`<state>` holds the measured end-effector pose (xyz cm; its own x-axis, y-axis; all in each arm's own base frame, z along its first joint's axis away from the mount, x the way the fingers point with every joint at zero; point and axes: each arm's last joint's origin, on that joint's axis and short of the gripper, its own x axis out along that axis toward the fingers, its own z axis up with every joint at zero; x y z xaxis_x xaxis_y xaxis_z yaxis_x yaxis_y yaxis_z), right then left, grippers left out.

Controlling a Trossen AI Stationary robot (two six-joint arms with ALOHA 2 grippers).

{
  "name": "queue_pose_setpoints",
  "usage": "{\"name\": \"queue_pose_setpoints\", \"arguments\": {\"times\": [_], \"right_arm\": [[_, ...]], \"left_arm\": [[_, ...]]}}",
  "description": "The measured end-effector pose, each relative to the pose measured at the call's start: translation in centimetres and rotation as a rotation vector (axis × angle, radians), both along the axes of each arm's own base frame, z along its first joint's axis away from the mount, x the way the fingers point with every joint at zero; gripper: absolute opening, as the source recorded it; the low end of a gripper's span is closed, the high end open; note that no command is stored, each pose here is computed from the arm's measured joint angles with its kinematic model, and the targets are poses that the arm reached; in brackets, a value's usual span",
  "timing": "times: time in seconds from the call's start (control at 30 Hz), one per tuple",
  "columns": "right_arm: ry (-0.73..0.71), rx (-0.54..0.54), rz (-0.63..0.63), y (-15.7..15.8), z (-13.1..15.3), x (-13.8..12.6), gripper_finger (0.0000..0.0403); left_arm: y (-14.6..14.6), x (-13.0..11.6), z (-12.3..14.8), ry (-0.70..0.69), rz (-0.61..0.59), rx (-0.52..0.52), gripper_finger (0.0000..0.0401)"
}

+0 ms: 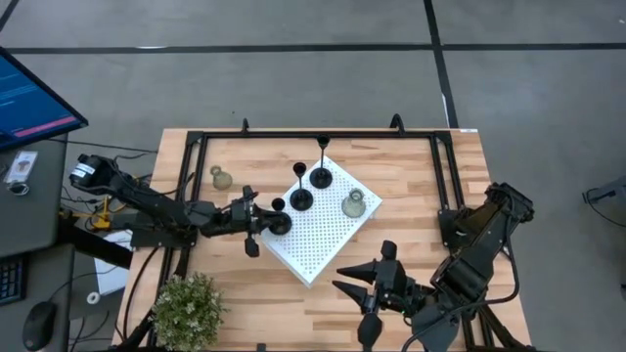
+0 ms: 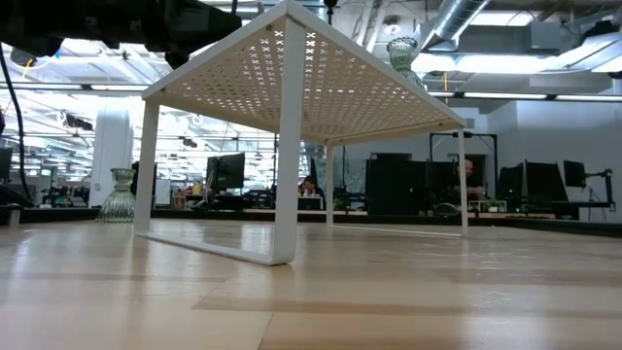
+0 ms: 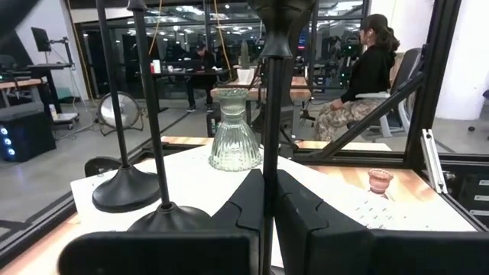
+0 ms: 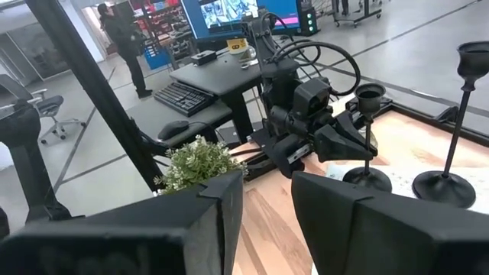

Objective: Pick & Place candle stick holders
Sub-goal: Put the black candle holder on the shelf

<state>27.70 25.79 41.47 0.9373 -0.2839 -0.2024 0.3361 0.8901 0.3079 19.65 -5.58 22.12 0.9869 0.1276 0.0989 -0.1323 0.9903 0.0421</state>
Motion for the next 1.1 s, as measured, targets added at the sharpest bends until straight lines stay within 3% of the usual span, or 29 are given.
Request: {"name": "queue_pose_setpoints", "arguments": {"times": [1.1], "right_arm": [[0.013, -0.003, 0.025, 0.09, -0.07, -0.01, 0.0107]], "left_arm": [[0.37, 0.1, -0.11, 0.009, 0.033, -0.019, 0.0046]]}}
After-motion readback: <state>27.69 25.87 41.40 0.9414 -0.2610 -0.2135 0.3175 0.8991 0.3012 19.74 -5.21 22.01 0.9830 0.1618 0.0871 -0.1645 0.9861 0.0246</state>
